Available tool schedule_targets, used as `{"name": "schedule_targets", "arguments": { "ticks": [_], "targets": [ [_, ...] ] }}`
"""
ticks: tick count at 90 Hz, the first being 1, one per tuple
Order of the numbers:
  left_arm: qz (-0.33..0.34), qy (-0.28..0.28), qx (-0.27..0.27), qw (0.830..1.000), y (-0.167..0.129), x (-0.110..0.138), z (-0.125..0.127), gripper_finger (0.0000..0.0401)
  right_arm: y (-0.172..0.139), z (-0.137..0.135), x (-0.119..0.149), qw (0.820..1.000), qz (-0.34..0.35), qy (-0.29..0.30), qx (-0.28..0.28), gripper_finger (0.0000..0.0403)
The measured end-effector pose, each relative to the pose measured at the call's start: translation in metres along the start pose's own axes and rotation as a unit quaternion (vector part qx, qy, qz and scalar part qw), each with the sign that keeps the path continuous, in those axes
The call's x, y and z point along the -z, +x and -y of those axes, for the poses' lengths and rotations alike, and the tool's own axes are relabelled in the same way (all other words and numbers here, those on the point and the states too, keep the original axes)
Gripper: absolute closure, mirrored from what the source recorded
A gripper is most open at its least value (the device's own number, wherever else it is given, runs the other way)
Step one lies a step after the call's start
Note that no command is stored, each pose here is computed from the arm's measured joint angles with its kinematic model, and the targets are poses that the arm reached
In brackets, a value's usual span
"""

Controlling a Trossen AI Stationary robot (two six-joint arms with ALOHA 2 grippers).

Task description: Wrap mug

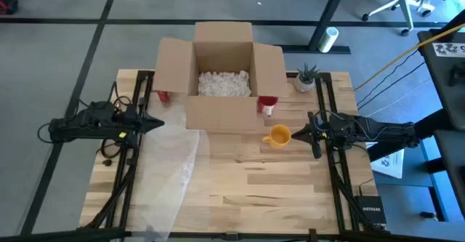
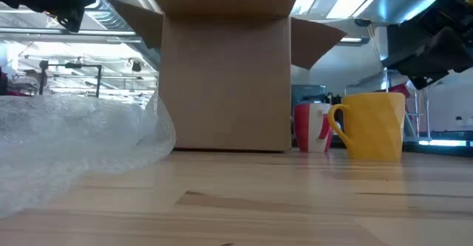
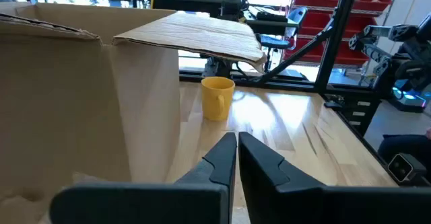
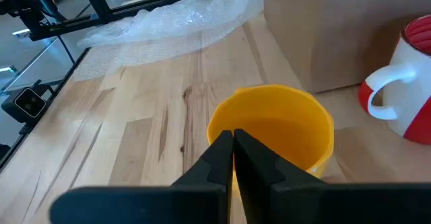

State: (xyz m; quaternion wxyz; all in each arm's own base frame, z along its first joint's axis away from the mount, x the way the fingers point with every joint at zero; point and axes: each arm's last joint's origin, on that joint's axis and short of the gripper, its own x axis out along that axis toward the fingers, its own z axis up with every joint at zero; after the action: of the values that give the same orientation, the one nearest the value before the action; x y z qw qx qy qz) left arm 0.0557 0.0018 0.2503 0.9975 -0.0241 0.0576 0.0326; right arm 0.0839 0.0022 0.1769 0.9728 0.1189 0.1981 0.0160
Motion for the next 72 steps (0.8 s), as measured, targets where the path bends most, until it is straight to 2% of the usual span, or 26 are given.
{"name": "schedule_targets", "arguments": {
  "ticks": [50, 56, 72],
  "targets": [
    [0.003, -0.004, 0.000, 1.000, 0.000, -0.001, 0.000, 0.0401, 0.000, 0.000, 0.000, 1.000, 0.000, 0.000, 0.000, 0.0402],
    [0.006, -0.016, 0.000, 1.000, 0.000, -0.001, 0.000, 0.0401, 0.000, 0.000, 0.000, 1.000, 0.000, 0.000, 0.000, 0.0402],
    [0.035, -0.097, 0.005, 0.995, 0.010, 0.005, 0.000, 0.0401, 0.000, 0.000, 0.000, 1.000, 0.000, 0.000, 0.000, 0.0402]
  ]
}}
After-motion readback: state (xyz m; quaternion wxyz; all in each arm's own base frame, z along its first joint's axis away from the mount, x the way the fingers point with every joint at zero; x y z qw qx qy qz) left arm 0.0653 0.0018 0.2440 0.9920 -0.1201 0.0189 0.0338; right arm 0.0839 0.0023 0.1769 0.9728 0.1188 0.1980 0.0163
